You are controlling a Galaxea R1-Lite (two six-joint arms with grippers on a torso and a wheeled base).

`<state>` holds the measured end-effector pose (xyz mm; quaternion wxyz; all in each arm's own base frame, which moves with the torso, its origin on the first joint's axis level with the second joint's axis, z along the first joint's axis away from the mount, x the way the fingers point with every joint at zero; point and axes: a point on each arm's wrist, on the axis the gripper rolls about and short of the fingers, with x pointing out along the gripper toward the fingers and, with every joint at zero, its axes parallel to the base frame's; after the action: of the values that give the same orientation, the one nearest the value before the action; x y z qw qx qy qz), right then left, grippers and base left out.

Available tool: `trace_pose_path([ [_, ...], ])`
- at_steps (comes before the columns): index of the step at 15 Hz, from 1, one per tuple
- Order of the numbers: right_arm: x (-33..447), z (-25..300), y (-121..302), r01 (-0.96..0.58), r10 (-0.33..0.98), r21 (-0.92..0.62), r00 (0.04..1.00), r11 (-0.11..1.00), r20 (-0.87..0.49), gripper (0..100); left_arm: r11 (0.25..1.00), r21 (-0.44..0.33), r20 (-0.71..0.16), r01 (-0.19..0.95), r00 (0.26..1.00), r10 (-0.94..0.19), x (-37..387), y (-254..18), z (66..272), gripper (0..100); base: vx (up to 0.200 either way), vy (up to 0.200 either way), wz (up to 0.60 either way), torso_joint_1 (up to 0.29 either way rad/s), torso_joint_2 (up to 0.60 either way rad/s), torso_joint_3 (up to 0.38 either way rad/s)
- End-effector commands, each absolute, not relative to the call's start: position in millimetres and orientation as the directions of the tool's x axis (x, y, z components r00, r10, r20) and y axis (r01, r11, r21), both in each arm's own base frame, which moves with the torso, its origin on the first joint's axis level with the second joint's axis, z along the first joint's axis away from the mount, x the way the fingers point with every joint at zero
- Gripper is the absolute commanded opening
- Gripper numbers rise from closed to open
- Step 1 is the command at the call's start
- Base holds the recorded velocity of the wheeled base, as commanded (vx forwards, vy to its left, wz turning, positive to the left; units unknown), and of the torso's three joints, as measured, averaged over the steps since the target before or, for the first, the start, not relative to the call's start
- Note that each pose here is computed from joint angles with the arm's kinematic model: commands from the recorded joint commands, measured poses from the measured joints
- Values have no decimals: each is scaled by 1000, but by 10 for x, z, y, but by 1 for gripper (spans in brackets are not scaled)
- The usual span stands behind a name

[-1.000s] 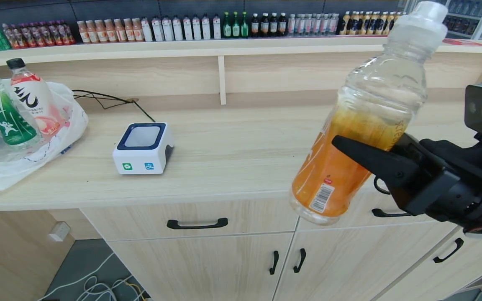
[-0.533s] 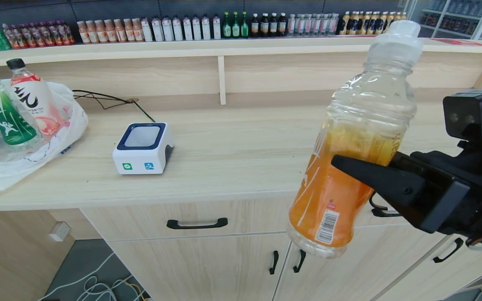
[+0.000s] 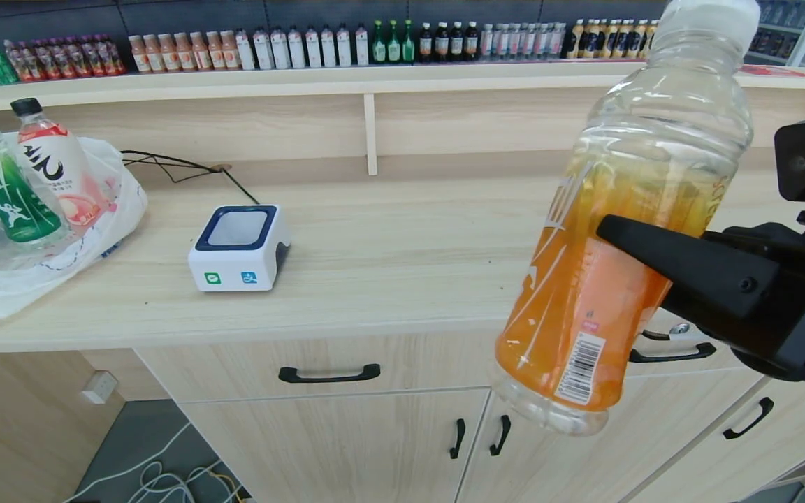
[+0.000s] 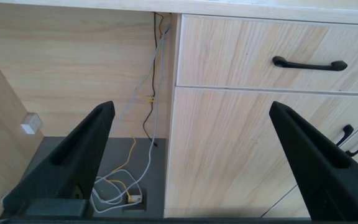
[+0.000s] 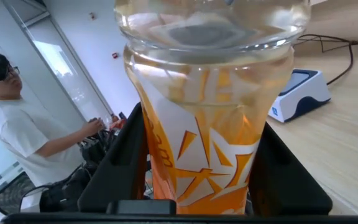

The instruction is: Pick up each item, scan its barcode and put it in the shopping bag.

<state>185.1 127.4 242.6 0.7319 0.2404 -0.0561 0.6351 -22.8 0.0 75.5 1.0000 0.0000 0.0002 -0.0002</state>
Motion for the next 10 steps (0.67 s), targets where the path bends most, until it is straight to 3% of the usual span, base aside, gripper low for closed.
trace_pose_path([
  [1, 1849, 2451, 1271, -958, 900, 275, 185, 76, 395, 0, 1000, 0, 0, 0, 1000, 0, -228, 0, 755, 100, 0, 0, 0, 0, 0, 0],
  [10, 1739, 2562, 1345, -971, 896, 237, 124, 22, 426, 0, 1000, 0, 0, 0, 1000, 0, -228, 0, 755, 100, 0, 0, 0, 0, 0, 0],
])
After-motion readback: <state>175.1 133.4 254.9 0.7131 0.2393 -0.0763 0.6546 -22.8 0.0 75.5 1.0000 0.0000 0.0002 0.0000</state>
